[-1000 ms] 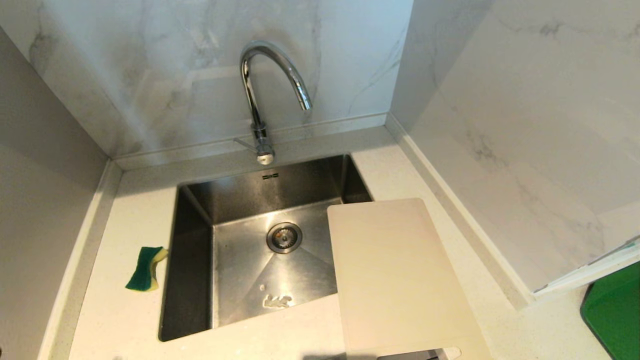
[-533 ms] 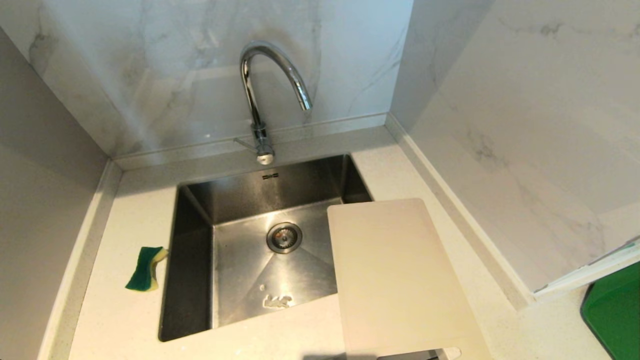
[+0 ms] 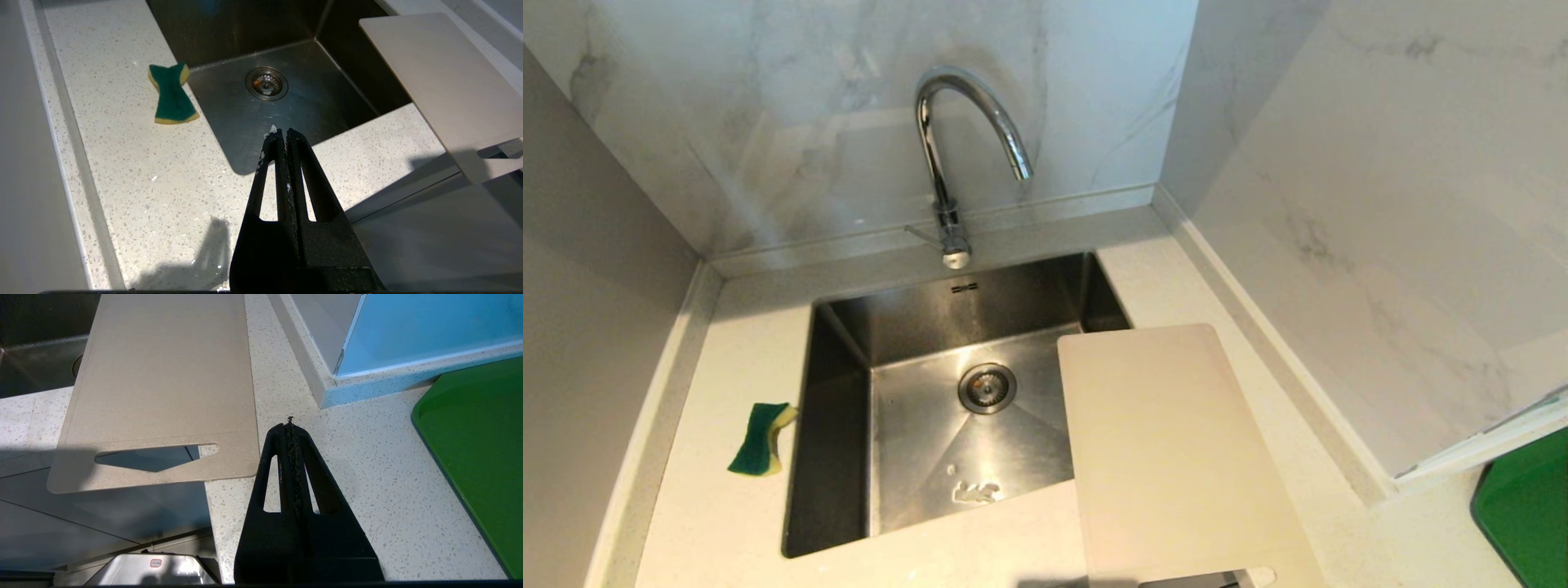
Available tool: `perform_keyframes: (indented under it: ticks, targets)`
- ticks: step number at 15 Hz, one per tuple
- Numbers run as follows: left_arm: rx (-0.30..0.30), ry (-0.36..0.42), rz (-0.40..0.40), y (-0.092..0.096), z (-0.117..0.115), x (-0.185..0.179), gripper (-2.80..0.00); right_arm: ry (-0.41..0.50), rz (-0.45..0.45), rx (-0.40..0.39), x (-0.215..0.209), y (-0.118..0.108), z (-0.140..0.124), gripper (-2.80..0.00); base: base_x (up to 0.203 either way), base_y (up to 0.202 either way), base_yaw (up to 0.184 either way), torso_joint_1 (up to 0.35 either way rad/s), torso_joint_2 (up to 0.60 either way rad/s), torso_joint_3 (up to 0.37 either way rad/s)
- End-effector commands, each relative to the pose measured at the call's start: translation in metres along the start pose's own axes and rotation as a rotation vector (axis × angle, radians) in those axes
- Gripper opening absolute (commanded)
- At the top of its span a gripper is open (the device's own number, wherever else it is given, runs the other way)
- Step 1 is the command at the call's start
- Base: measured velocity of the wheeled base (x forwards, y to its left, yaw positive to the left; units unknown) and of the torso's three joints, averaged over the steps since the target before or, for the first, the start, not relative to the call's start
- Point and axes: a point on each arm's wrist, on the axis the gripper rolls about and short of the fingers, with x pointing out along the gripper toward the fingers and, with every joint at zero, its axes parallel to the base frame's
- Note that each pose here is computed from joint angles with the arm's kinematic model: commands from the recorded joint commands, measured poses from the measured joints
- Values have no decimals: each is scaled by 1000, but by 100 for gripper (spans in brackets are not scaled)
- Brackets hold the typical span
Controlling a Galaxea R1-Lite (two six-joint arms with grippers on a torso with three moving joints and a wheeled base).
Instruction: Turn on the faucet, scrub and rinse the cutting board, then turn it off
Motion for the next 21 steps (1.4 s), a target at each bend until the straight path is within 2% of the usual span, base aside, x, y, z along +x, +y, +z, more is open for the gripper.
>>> perform_keyframes:
  ticks: [1,3,5,8,11,15,21]
  targets:
    - [12,-47,-4,-2,-6,-9,-280,1,1,-1,0,0,0,-280,0,0,0,0,0,0]
    - [23,-84,11,-4,-14,-20,-280,1,1,-1,0,0,0,-280,0,0,0,0,0,0]
    - [24,-88,127,-1,-18,-22,-280,1,1,-1,0,0,0,-280,0,0,0,0,0,0]
    - [118,-50,261,2,-24,-21,-280,1,1,-1,0,0,0,-280,0,0,0,0,0,0]
    - [113,1,263,3,-29,-21,-280,1,1,1,0,0,0,-280,0,0,0,0,0,0]
    - [117,1,261,3,-29,-21,-280,1,1,1,0,0,0,-280,0,0,0,0,0,0]
    - [93,-5,260,3,-29,-21,-280,-10,-1,10,1,0,0,-280,0,0,0,0,0,0]
